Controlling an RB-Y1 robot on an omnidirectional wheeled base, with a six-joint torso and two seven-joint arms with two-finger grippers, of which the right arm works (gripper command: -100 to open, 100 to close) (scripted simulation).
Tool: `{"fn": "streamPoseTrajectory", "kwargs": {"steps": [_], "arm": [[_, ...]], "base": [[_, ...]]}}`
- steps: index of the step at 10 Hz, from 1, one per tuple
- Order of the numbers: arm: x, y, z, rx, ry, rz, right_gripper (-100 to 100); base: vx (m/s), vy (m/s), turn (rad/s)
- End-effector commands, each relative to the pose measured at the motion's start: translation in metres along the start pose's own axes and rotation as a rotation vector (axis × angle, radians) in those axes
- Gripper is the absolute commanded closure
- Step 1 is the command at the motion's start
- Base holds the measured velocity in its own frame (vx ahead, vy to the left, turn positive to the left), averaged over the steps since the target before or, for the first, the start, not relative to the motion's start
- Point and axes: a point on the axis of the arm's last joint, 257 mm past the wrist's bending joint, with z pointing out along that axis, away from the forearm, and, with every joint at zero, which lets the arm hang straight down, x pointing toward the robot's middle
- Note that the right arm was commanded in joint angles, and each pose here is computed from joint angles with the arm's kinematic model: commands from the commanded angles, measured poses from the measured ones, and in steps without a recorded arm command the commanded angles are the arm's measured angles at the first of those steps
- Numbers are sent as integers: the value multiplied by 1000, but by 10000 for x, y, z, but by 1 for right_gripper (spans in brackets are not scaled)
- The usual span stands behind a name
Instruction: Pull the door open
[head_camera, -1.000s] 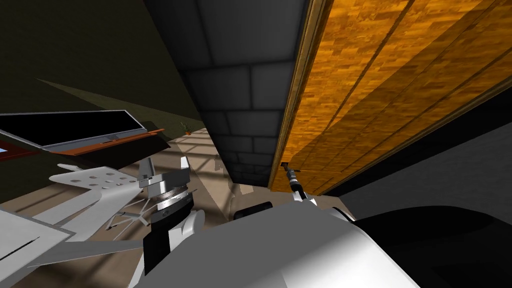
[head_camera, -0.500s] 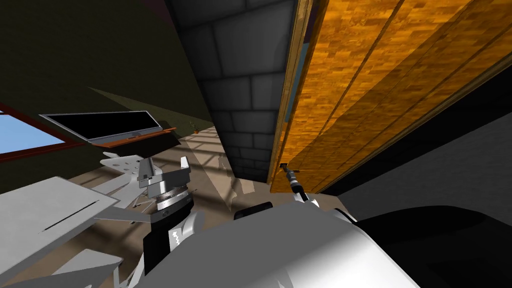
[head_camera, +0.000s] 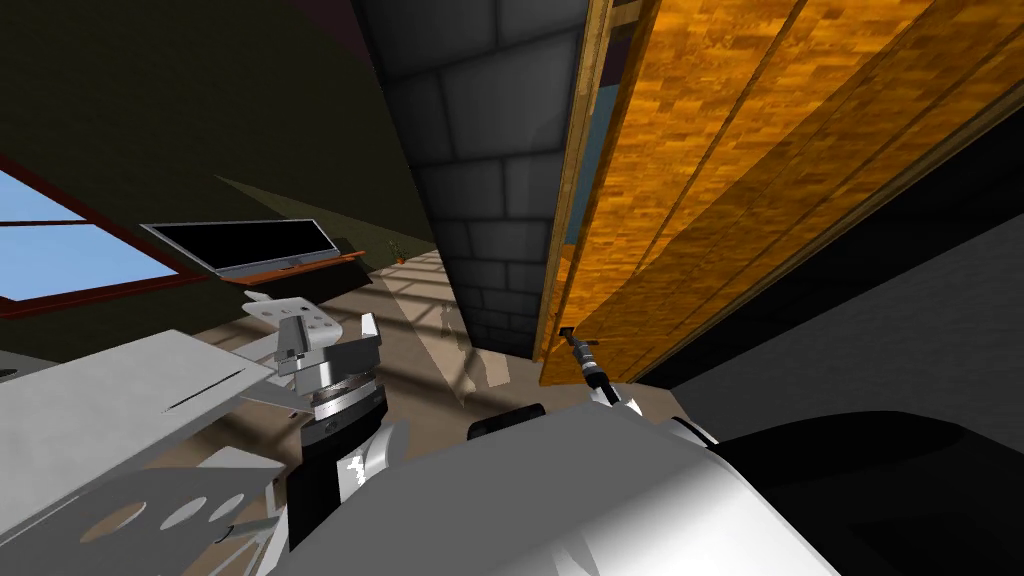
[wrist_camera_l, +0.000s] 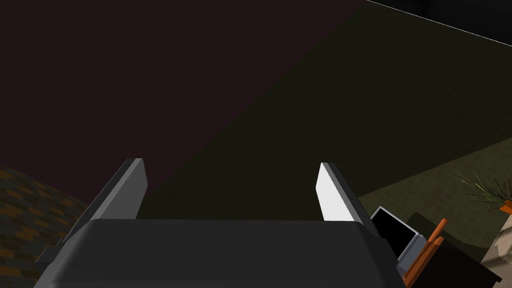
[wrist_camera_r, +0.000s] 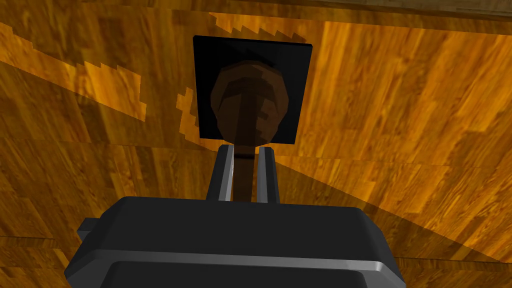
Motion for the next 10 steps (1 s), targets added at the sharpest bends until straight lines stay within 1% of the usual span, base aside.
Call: {"fn": "streamPoseTrajectory", "kwargs": {"steps": [1, 3, 4, 7, 8, 9, 10], "arm": [[13, -5, -55, 0, 20, 0, 100], [26, 2, -115, -2, 50, 0, 100], [37, 6, -162, -3, 72, 0, 100], [59, 9, -245, -2, 111, 1, 100], [68, -1, -220, 0, 105, 1, 100], [40, -22, -341, 3, 124, 1, 100], [21, -20, -395, 1, 134, 0, 100]], "base": [[-201, -23, 84], [-206, -47, 93], [-241, -88, 158], [-221, -50, 79], [-98, -9, 10], [-149, -47, 147], [-176, -56, 204]]}}
